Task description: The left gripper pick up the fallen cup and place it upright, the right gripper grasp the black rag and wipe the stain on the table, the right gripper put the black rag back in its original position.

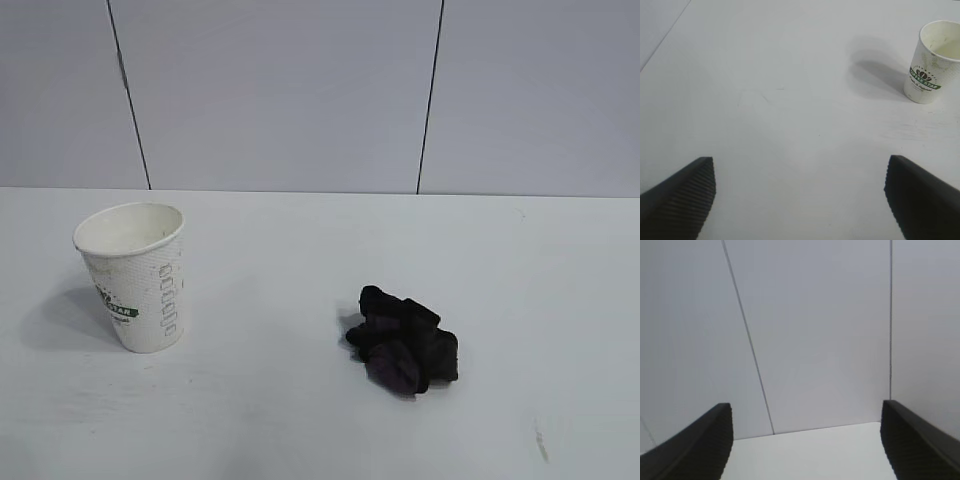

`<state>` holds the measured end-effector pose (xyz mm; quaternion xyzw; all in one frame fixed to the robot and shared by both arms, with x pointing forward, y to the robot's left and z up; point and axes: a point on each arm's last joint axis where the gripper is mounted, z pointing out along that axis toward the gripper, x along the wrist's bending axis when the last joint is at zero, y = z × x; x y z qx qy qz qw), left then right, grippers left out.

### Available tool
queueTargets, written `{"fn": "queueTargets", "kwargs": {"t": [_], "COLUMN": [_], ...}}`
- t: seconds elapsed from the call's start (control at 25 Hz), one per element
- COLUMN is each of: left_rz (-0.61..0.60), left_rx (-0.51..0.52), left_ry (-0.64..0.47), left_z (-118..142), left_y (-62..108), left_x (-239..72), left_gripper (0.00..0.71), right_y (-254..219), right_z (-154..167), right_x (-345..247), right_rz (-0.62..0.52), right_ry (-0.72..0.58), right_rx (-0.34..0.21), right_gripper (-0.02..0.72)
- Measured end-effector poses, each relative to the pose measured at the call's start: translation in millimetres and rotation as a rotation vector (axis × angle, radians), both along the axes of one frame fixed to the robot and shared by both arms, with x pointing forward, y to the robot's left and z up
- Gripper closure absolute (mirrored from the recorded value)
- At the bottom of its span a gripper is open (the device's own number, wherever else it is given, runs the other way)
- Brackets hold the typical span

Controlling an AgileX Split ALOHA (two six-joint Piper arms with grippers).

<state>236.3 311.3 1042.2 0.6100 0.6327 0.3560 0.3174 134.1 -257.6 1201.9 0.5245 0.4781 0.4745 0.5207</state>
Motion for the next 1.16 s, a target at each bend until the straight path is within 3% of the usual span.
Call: {"fn": "queueTargets", "kwargs": {"t": [0.28,0.44,0.72,0.84,1.16], "left_rz": [0.000,0.000,0.000,0.000,0.000], "left_rx": [0.000,0.001,0.001,0.001,0.001], "left_ry": [0.000,0.000,0.000,0.000,0.000], "left_z": [0,0,0,0,0], "left_y": [0.0,0.1,0.1,0.1,0.1], "left_x": [0,0,0,0,0], "left_gripper": [0.046,0.046,0.046,0.046,0.046], "right_y": [-27,-37,-40,-40,-46], "right_z": [-54,-94,-146,-160,-160], "right_x": [28,61,99,105,106], "right_rz": [0.136,0.163,0.158,0.150,0.072], "right_ry": [0.255,0.388,0.508,0.557,0.546], "right_rx": [-0.009,-0.030,-0.003,-0.004,0.038], "right_gripper": [0.147,0.147,0.147,0.147,0.147]}}
